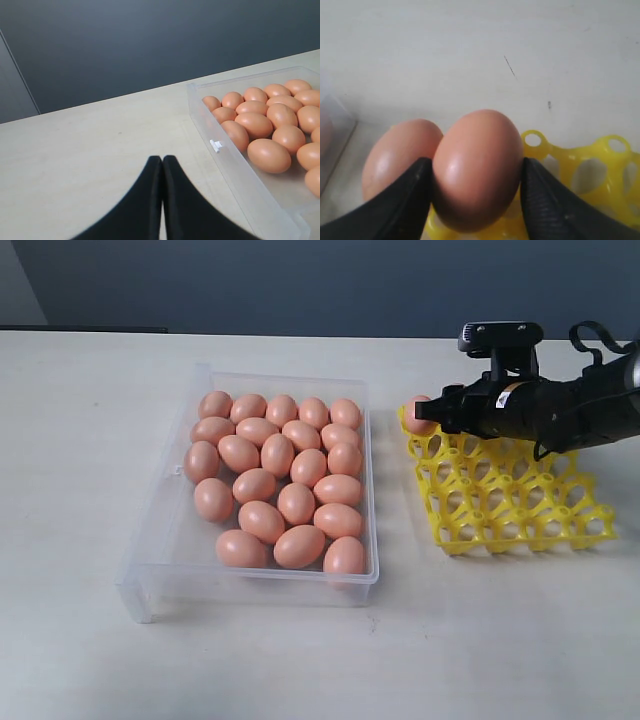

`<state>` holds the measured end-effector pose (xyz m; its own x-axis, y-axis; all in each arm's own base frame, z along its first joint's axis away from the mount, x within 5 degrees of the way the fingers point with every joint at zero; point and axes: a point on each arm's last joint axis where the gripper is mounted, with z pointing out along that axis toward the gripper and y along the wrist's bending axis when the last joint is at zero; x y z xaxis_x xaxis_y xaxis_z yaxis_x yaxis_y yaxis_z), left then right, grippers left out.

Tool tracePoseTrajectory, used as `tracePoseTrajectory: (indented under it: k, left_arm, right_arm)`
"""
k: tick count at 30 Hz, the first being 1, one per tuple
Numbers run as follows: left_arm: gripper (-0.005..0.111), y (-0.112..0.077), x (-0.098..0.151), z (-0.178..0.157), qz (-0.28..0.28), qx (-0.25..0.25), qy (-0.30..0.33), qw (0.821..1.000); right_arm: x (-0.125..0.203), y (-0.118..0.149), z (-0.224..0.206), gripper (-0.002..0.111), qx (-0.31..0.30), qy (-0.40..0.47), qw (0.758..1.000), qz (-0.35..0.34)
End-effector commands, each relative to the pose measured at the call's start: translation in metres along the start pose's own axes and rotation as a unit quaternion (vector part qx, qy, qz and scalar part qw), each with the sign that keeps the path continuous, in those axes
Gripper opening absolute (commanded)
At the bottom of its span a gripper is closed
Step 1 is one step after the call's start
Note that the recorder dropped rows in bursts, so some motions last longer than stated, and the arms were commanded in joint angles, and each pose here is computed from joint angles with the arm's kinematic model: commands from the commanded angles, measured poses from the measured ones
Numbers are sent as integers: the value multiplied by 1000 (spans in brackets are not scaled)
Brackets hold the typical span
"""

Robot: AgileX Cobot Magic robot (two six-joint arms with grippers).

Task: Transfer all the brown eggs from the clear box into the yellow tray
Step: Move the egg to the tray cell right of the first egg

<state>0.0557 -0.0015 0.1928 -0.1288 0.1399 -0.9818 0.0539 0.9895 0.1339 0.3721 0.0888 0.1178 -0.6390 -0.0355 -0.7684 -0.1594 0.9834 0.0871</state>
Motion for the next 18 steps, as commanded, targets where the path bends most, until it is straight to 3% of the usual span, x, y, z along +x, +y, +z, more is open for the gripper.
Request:
tracePoseTrajectory:
  k: [1,9,16,18]
  left_arm:
    - [0,0,-1,0,-2,0,-7,1000]
    - [0,0,-1,0,-2,0,-7,1000]
    - [0,0,-1,0,-2,0,-7,1000]
    - [0,0,-1,0,-2,0,-7,1000]
  right_arm:
    - [0,-2,0,-1,4,8,1000,4]
    - [4,-3,0,0,6,31,999,4]
    - [5,-3,0,40,7,36,999,4]
    - [5,-3,0,43,7,36,999,4]
